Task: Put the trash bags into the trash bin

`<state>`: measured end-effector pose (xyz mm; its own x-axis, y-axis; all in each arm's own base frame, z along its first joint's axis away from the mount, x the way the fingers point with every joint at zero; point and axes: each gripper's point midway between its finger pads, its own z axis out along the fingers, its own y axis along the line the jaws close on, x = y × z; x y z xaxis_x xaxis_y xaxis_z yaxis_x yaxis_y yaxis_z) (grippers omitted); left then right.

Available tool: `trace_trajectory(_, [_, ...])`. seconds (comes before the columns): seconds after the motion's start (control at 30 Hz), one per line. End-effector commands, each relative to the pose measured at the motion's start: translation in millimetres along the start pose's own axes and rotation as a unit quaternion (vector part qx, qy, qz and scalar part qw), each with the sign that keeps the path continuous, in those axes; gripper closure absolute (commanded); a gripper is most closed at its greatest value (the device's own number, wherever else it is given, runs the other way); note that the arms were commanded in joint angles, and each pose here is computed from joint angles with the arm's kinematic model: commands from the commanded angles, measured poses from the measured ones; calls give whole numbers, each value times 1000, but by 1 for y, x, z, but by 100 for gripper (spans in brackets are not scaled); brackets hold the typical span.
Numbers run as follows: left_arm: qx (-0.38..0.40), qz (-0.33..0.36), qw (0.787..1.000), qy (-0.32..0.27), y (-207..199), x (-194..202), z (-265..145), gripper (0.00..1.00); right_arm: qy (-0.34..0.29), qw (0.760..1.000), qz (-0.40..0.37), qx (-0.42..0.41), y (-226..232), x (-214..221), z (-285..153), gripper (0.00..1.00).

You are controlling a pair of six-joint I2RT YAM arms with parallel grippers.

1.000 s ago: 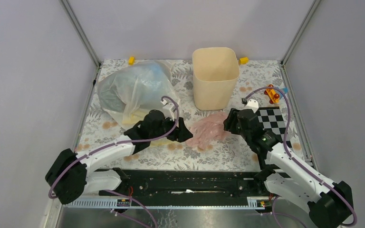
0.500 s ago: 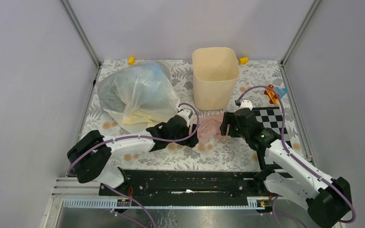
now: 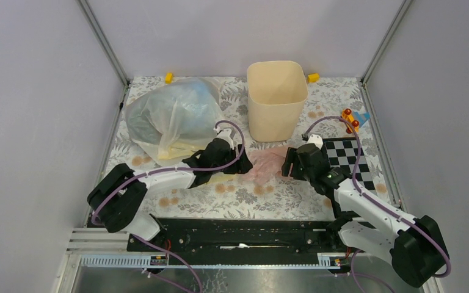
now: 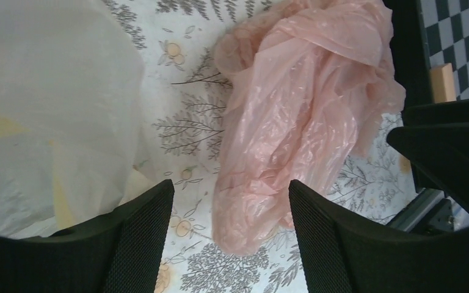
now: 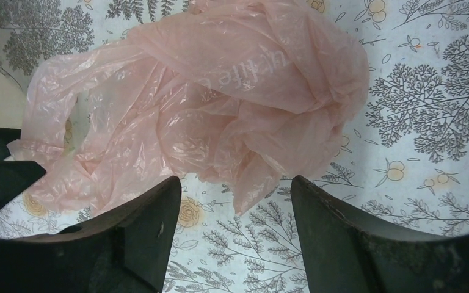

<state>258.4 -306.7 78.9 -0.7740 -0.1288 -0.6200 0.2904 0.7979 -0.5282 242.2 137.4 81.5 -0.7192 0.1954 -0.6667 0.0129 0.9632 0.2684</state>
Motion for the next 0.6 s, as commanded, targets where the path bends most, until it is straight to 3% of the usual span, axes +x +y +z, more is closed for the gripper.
trace_trajectory(0.0, [67, -8, 998, -7, -31, -11, 11, 33, -36, 998, 52, 6, 1, -11, 9, 27])
trace_trajectory(0.13, [68, -14, 998, 1, -31, -8, 21, 53, -32, 996, 72, 33, -10, -2, 15, 27])
trace_trajectory(0.27, [56, -15, 998, -3, -22, -8, 20, 95, -45, 993, 81, 66, -29, 5, 13, 25])
trace_trajectory(0.3, [52, -16, 999, -4, -18, -8, 19, 100, -50, 993, 80, 69, -32, 5, 12, 24])
trace_trajectory(0.57, [44, -4, 999, 2, 0, -2, 2, 100, -46, 996, 63, 40, -27, 12, 13, 25])
